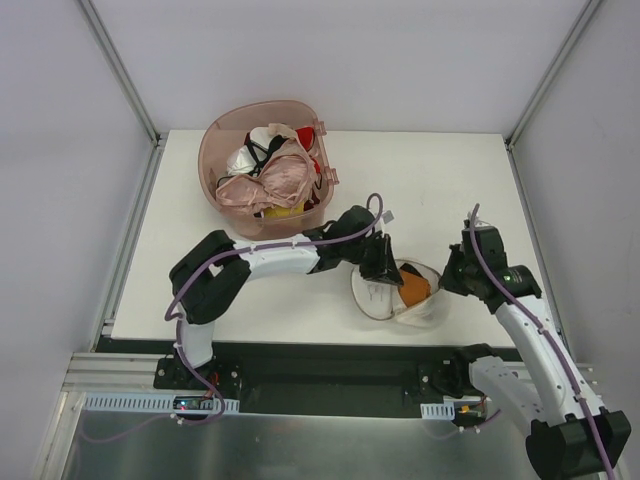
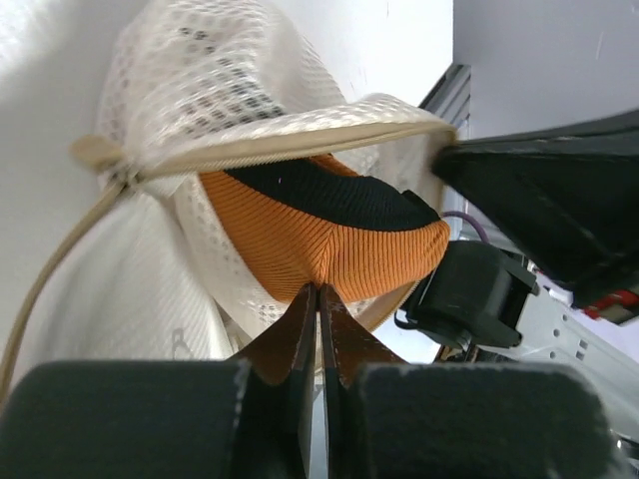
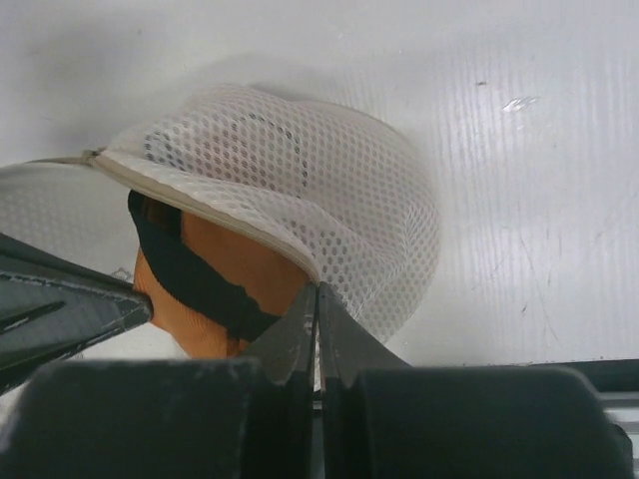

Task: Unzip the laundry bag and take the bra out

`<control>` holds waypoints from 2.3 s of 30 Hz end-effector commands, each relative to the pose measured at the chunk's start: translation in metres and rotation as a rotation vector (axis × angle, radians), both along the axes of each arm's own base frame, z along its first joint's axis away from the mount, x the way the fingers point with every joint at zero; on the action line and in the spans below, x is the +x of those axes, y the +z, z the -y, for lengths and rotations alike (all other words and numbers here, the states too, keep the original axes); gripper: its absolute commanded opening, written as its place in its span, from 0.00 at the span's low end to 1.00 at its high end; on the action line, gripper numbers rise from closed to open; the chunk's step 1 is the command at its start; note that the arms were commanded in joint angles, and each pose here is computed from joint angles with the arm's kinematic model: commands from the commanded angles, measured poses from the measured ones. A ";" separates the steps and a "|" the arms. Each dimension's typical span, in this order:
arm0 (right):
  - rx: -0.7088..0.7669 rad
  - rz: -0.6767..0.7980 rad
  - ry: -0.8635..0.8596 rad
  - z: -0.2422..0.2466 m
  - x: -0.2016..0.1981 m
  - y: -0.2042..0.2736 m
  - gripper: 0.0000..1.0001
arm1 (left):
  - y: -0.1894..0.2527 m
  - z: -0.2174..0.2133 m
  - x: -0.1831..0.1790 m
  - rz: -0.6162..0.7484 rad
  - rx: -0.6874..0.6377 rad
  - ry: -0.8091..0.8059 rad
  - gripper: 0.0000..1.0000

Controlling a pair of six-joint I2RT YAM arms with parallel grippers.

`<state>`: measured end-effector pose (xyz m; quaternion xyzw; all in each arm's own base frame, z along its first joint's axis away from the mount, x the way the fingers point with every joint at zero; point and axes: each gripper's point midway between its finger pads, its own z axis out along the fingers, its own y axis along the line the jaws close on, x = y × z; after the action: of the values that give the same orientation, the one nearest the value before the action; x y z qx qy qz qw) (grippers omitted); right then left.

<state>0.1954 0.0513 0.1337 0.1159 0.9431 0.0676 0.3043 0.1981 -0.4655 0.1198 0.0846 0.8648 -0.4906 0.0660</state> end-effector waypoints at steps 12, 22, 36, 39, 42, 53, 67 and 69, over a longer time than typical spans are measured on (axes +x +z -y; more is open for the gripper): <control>0.145 -0.119 0.021 -0.034 0.016 -0.054 0.01 | 0.115 -0.011 0.001 0.230 -0.287 -0.025 0.00; 0.166 -0.084 -0.004 -0.034 0.018 -0.049 0.01 | 0.205 -0.053 0.047 0.273 -0.602 0.070 0.00; 0.171 -0.055 -0.007 -0.033 0.018 -0.039 0.01 | 0.288 -0.104 0.060 0.592 -0.466 0.116 0.00; 0.175 -0.048 -0.006 -0.034 0.020 -0.036 0.01 | 0.297 -0.125 0.074 0.664 -0.409 0.178 0.00; 0.176 -0.046 -0.002 -0.035 0.020 -0.035 0.01 | 0.316 -0.161 0.094 0.733 -0.369 0.267 0.00; 0.172 -0.036 -0.006 -0.032 0.017 -0.033 0.01 | 0.334 -0.267 0.157 0.827 -0.231 0.546 0.00; 0.167 -0.030 -0.023 -0.029 0.012 -0.030 0.01 | 0.221 -0.343 0.270 0.771 0.115 0.841 0.01; 0.168 -0.033 -0.022 -0.029 0.011 -0.030 0.01 | 0.188 -0.353 0.279 0.731 0.198 0.856 0.79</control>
<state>0.2066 0.0833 0.0957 0.1424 0.9412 0.1433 0.2707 0.4537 -0.1403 0.3446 -0.0733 0.7697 -0.3521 0.5275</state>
